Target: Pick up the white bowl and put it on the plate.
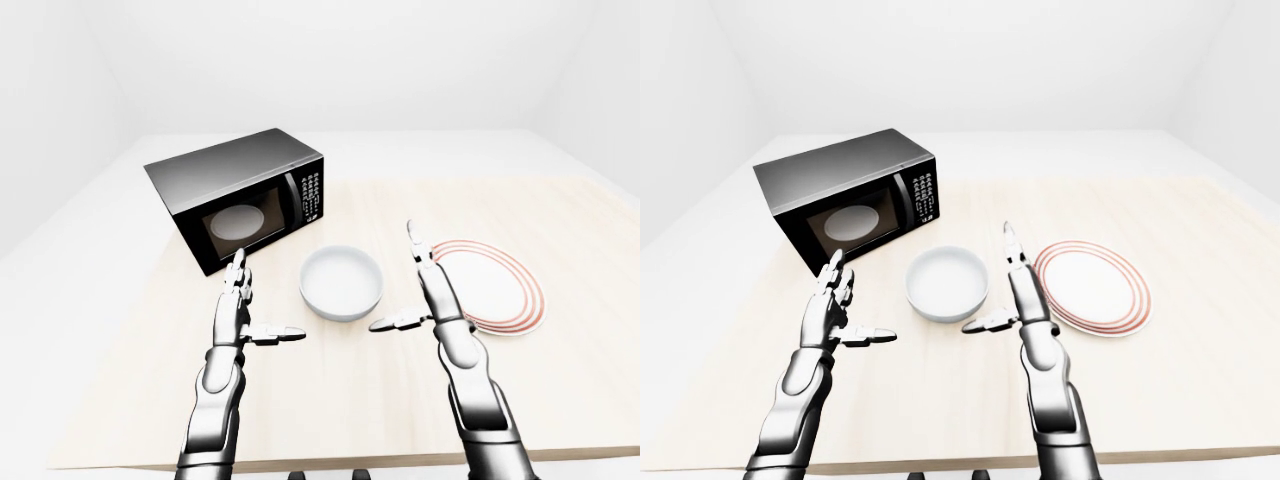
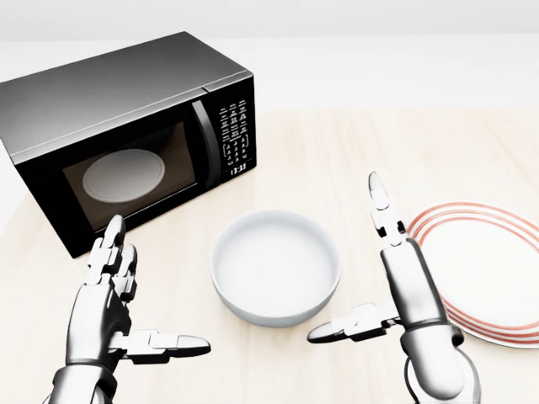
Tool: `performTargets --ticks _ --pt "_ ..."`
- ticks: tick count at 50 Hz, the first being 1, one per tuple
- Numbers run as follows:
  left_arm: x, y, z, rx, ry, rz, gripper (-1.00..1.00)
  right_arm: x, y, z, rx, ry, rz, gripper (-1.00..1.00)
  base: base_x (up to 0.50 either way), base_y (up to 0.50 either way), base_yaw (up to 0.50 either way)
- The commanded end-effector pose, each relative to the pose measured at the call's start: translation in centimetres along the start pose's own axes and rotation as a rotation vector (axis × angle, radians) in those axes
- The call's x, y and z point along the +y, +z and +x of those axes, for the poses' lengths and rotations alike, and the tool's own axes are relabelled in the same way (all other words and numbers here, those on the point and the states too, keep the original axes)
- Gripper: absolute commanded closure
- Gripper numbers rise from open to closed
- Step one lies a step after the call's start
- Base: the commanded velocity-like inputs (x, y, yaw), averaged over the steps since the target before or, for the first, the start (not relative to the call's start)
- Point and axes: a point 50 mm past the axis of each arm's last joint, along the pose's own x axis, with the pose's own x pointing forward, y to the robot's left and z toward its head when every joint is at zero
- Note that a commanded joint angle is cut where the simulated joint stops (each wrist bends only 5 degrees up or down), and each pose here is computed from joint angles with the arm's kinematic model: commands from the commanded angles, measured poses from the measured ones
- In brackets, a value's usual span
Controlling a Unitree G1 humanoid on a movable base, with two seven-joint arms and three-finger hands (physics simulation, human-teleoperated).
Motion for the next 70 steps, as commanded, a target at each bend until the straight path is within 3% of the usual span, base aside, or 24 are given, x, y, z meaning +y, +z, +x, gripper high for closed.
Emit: performTargets --ticks 1,7,20,55,70 --pt "0.0 0.0 0.0 0.000 0.000 0.000 -1.00 -0.5 0.9 0.7 -0.020 0.018 -0.202 -1.00 0.00 0.00 0.00" --pt "0.0 0.0 0.0 0.000 0.000 0.000 -1.00 0.0 0.2 1.1 0.019 0.086 -0.368 -1.00 0.00 0.00 0.00" --pt "0.0 0.0 0.0 0.000 0.000 0.000 -1.00 0.2 0.0 1.0 0.033 0.150 -0.529 -1.00 0.00 0.00 0.00" --pt "0.0 0.0 0.0 0.000 0.000 0.000 -1.00 3.9 1.0 1.2 -0.040 0.289 -0.795 -1.00 0.00 0.00 0.00" --pt "0.0 0.0 0.0 0.000 0.000 0.000 -1.00 4.9 1.1 2.4 -0.034 0.349 -0.881 -1.00 0.00 0.00 0.00"
